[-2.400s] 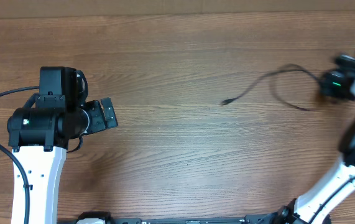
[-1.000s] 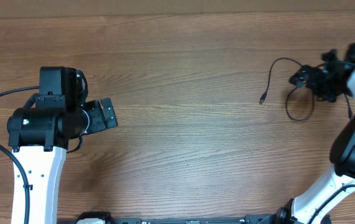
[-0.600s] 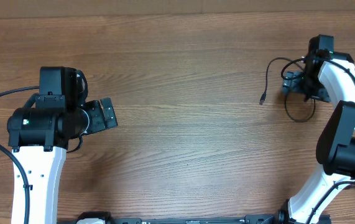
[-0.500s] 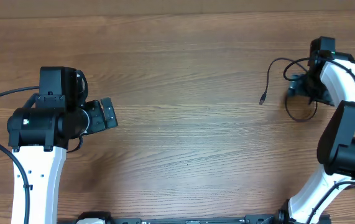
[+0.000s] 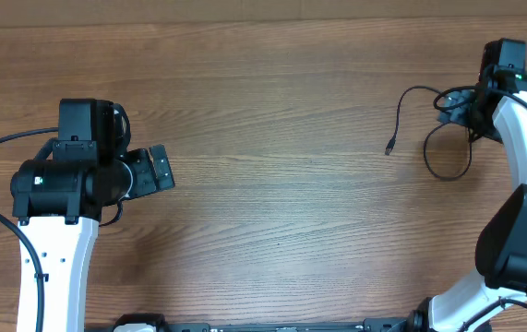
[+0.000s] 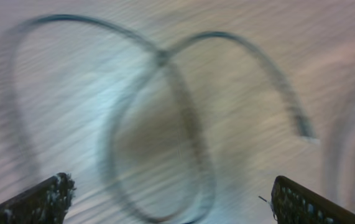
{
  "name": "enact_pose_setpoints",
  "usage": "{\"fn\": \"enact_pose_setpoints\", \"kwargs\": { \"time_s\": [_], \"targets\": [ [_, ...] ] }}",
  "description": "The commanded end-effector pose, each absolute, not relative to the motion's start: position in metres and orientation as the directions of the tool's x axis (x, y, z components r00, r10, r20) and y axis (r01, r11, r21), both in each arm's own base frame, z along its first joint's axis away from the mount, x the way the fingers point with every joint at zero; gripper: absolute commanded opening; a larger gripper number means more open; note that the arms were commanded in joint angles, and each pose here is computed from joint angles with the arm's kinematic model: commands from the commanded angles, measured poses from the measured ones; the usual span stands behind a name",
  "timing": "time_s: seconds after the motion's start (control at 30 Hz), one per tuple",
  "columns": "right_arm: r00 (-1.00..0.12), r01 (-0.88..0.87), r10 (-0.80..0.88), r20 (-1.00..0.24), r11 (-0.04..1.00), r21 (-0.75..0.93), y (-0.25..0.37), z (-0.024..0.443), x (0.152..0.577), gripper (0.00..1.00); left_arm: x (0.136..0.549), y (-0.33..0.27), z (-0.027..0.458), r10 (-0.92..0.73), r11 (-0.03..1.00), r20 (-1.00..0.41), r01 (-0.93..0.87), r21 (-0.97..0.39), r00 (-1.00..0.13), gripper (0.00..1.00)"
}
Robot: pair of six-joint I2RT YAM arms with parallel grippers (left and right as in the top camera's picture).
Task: Untangle cables
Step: 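Lower the cable at the right edge and open the right gripper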
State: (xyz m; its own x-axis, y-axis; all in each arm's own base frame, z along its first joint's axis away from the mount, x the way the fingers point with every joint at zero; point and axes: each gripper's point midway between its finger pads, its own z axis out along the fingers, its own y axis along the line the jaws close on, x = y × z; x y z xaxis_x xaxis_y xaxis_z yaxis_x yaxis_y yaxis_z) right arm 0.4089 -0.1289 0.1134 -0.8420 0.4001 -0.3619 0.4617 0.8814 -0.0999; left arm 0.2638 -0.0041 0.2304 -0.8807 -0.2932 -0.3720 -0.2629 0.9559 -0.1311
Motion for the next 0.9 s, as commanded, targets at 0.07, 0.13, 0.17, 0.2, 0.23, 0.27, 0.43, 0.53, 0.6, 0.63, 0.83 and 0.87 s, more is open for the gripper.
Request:
{"fn": "enact_pose_setpoints", "kwargs": {
  "time_s": [0.07,0.13,0.17,0.2,0.23,0.27,0.43,0.53,0.6,0.63,0.83,0.87],
  "targets": [
    [-0.869,0.280,0.356,-0.345,0.927,0.251,-0.063,0.127,0.432,1.00,0.265,-0.003,0.231,-0.280,0.960,-0.375,-0.250,-0.127,-0.884,1.00],
    [-0.872,0.251,0.347,-0.345,0.923,0.293,-0.052,0.129,0.435,1.00,0.265,-0.003,0.231,-0.280,0.960,-0.375,-0.250,-0.127,-0.884,1.00],
    [-0.874,0.243,0.340,-0.347,0.924,0.294,-0.049,0.129,0.436,1.00,0.265,-0.003,0.231,-0.280,0.960,-0.375,-0.250,-0.127,-0.884,1.00],
    [-0.878,0.228,0.325,-0.351,0.929,0.290,-0.046,0.129,0.437,1.00,0.265,-0.003,0.231,-0.280,0.960,-0.375,-0.250,-0.127,-0.884,1.00],
    [-0.881,0.217,0.314,-0.354,0.933,0.287,-0.042,0.129,0.438,1.00,0.265,-0.003,0.231,-0.280,0.960,-0.375,-0.250,-0.127,-0.884,1.00],
    [-0.884,0.207,0.305,-0.355,0.935,0.286,-0.038,0.128,0.438,1.00,0.265,-0.003,0.231,-0.280,0.960,-0.375,-0.250,-0.127,-0.884,1.00],
    [-0.896,0.157,0.259,-0.362,0.945,0.287,-0.016,0.118,0.442,1.00,0.265,-0.003,0.231,-0.280,0.960,-0.375,-0.250,-0.127,-0.884,1.00],
    [-0.905,0.134,0.235,-0.355,0.949,0.286,-0.004,0.107,0.442,1.00,0.265,-0.003,0.231,-0.280,0.960,-0.375,-0.250,-0.127,-0.884,0.99],
    [-0.910,0.125,0.225,-0.347,0.950,0.288,0.002,0.099,0.442,1.00,0.265,-0.003,0.231,-0.280,0.960,-0.375,-0.250,-0.127,-0.884,1.00],
    [-0.914,0.124,0.223,-0.340,0.949,0.289,0.005,0.093,0.442,1.00,0.265,-0.003,0.231,-0.280,0.960,-0.375,-0.250,-0.127,-0.884,1.00],
    [-0.936,0.131,0.211,-0.283,0.952,0.275,0.012,0.059,0.440,1.00,0.265,-0.003,0.231,-0.280,0.960,-0.375,-0.250,-0.127,-0.884,1.00],
    [-0.939,0.138,0.211,-0.272,0.954,0.266,0.011,0.053,0.439,1.00,0.265,-0.003,0.231,-0.279,0.960,-0.375,-0.249,-0.127,-0.884,1.00]
  ]
}}
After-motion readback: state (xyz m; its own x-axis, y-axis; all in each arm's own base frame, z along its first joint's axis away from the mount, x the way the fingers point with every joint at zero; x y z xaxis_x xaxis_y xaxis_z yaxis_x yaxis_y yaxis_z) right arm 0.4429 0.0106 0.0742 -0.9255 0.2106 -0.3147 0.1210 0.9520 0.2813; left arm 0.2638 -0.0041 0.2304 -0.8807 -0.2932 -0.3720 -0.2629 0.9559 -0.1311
